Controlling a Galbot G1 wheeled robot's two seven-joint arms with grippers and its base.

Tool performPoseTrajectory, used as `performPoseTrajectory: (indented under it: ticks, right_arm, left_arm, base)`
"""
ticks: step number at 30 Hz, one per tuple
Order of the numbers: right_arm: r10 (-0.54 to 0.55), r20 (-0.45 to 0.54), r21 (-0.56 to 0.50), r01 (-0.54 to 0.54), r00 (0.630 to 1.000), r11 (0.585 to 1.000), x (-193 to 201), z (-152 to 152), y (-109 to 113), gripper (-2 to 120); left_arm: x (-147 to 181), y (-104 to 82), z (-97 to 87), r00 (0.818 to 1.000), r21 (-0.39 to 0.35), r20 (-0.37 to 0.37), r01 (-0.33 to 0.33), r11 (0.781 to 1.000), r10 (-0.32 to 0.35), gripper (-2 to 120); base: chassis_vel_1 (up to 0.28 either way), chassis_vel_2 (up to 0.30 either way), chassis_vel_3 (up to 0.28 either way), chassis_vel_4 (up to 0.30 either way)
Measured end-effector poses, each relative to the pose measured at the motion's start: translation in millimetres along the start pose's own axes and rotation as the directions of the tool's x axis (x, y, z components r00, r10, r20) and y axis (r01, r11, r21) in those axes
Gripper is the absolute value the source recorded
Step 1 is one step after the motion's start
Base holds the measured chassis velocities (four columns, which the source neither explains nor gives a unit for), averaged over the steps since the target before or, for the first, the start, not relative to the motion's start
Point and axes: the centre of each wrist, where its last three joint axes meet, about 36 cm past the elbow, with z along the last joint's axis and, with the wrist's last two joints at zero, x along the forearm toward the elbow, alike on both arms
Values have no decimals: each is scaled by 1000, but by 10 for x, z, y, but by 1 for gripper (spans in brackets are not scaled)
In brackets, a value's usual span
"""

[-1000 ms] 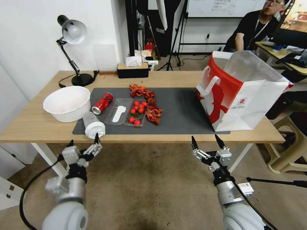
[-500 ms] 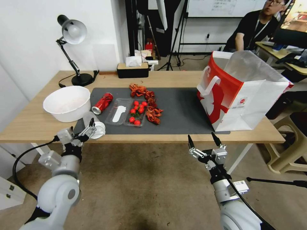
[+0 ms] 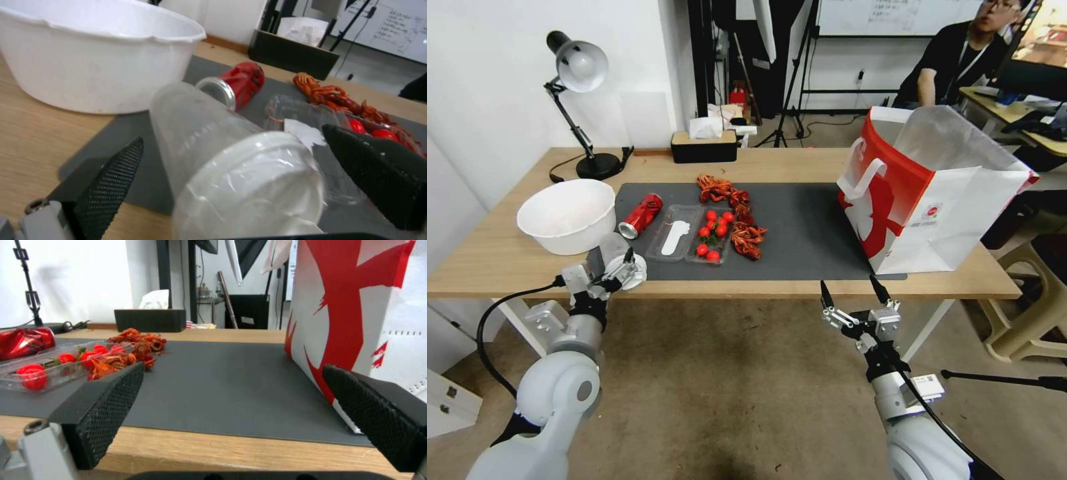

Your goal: Pick up the trash from the table and place it into the takeout bag.

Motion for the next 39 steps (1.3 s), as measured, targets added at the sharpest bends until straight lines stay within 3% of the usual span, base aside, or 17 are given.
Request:
performPoseTrajectory:
  ticks: [11, 28, 34, 39]
  right_arm:
    - [8, 0, 7, -8, 1000, 1000, 16, -21, -22, 100]
    - [18, -7, 6, -18, 1000, 1000, -49, -29, -26, 100]
    - [22, -7, 7, -22, 1000, 1000, -72, -22, -34, 100]
    - [25, -5, 10, -25, 1000, 1000, -90, -19, -43, 100]
  left_arm:
    - [-44, -45, 93, 1000, 22, -25, -3, 1000, 3, 100]
    - [-109, -15, 169, 999, -28, -48, 12, 1000, -13, 99]
    - [-115, -21, 185, 999, -19, -46, 19, 1000, -20, 79]
    - [-124, -6, 194, 999, -13, -43, 27, 1000, -27, 74]
  base:
    - [0, 0, 0, 0]
    - [0, 0, 0, 0]
    - [0, 0, 0, 0]
    - [0, 0, 0, 0]
